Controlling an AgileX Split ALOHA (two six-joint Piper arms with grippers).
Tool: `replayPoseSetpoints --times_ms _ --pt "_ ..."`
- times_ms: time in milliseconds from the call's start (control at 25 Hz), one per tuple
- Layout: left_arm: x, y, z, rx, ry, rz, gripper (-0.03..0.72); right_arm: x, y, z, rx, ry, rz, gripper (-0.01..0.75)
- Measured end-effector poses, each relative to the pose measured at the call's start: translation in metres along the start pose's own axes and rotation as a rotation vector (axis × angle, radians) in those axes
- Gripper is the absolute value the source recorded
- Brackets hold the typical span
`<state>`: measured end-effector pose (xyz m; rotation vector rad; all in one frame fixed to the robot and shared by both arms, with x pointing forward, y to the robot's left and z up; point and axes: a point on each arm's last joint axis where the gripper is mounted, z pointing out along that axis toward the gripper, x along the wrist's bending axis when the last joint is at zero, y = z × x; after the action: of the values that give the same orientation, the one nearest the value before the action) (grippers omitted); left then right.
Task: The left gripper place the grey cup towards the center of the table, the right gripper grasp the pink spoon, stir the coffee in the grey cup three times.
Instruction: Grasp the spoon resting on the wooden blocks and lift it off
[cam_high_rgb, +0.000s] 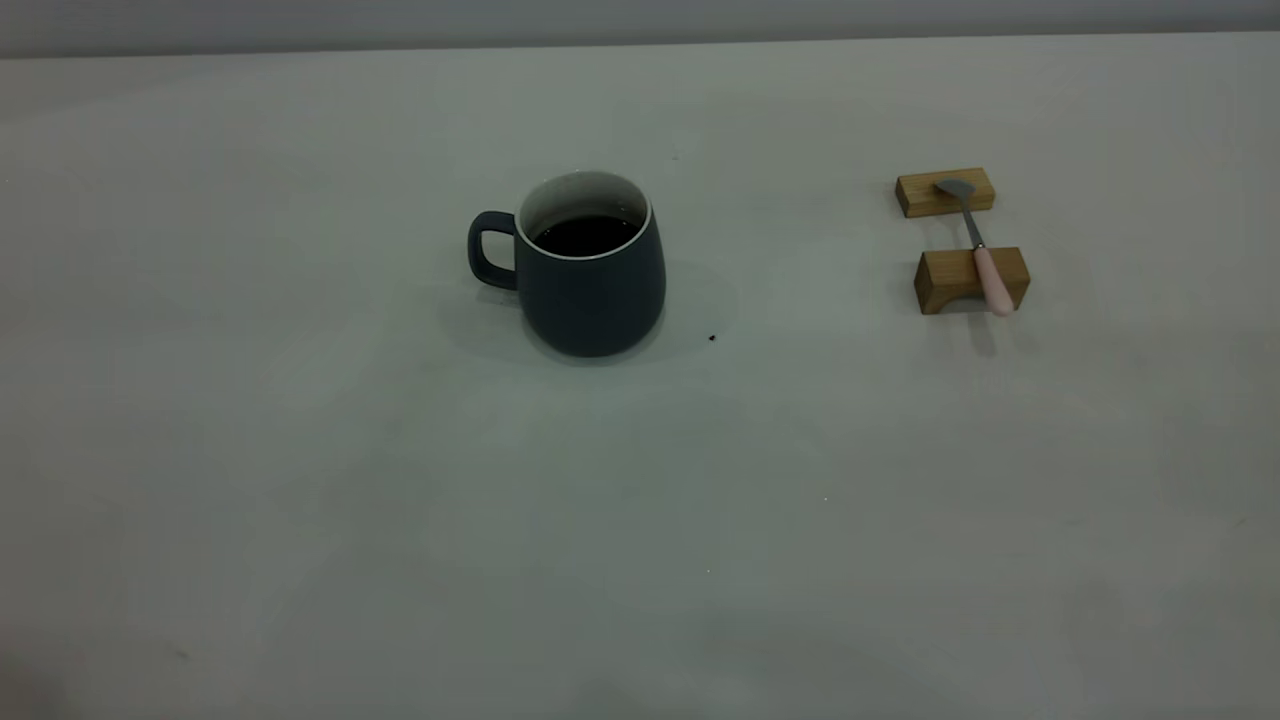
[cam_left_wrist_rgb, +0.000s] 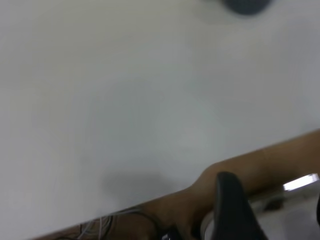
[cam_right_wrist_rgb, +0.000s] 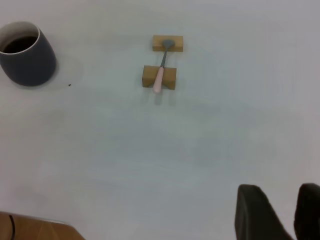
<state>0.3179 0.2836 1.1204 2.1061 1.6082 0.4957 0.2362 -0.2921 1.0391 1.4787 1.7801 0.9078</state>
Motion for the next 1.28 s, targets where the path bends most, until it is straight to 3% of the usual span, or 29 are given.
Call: replayPoseSetpoints --times_ms 240,440,800,1280 --pt "-0.002 -0.072 0.003 -0.125 0.086 -0.116 0.469 0.000 0.000 0.000 0.000 0.000 0.000 0.240" --pt "-0.008 -0.105 0.013 -0.206 0.112 -0.134 0.469 0.000 0.000 0.000 0.000 0.000 0.000 0.240" --pt "-0.009 -0.129 0.021 -0.302 0.156 -0.123 0.469 0.000 0.000 0.000 0.000 0.000 0.000 0.240" --pt "-0.009 -0.129 0.021 -0.305 0.153 -0.144 0.469 0.000 0.000 0.000 0.000 0.000 0.000 0.240"
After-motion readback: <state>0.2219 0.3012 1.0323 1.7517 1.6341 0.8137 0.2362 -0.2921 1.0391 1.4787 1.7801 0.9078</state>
